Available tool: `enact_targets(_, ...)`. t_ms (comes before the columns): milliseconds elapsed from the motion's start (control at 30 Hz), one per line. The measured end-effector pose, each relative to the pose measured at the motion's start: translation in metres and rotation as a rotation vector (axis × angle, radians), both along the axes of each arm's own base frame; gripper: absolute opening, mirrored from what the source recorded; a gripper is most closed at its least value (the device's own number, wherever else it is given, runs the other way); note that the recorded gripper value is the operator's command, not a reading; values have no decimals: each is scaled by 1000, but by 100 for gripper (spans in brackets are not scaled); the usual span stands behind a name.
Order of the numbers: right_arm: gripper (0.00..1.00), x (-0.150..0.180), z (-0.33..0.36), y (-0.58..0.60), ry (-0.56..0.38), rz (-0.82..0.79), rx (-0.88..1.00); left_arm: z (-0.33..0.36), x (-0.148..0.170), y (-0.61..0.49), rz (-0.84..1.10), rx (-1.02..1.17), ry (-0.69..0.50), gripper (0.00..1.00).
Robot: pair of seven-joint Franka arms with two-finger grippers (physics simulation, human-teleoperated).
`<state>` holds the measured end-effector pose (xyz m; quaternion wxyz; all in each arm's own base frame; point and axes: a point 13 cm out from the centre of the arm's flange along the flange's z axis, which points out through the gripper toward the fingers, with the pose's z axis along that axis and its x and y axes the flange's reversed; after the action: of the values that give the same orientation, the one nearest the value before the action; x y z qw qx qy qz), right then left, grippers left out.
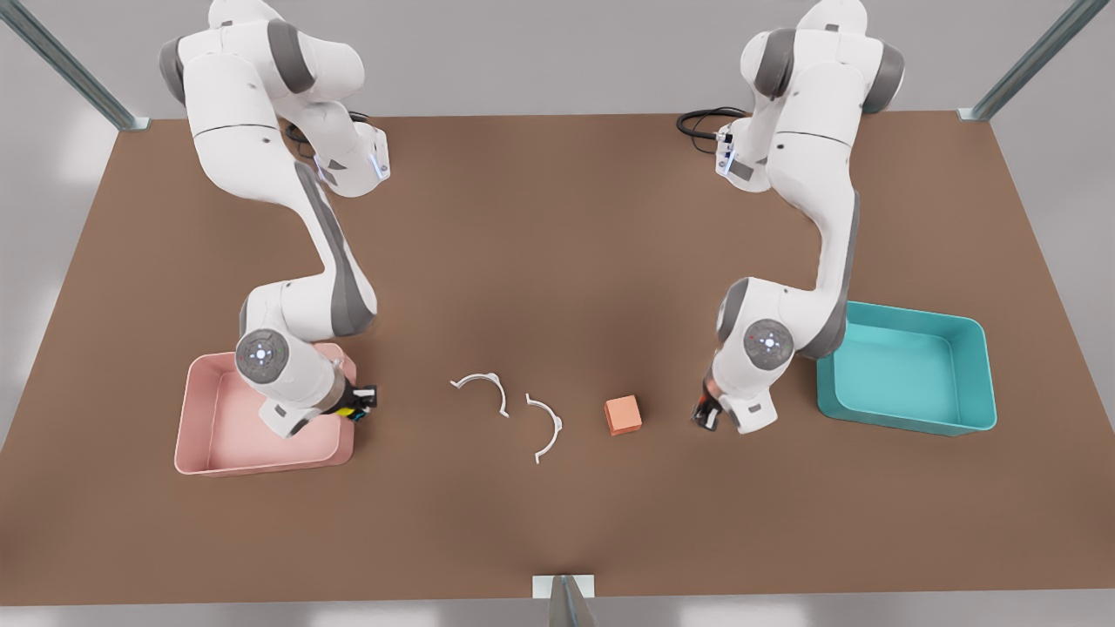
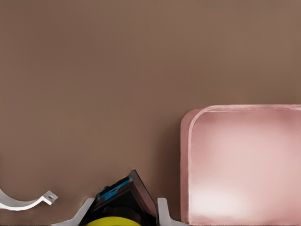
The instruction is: Place the red button in the blue storage box with the left arm, and place the yellow button in the pink storage box with the right arm
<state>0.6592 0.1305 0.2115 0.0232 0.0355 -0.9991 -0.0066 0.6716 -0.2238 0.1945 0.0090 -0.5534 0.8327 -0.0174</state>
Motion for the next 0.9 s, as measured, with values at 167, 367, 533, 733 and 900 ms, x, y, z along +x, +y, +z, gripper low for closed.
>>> enact_targets(167,48,-20,-39,-105,70,-60,-18,52,7,130,65,21,45,52)
enact_targets(367,55,-21,-109,-151,106,-22,-8,66,-16,291,53,73,133,52)
enact_targets(533,100,-12,-129,-164,78,32,-3,49,-97,359,-13,46,257,52)
enact_targets(733,100,92,61,-115,-186,153,-21,-47,-137,363,-146,3,305,56)
enact_targets(900,100,48,215,-88,-207,188,-60,-67,-123,369,-232,4,251,100)
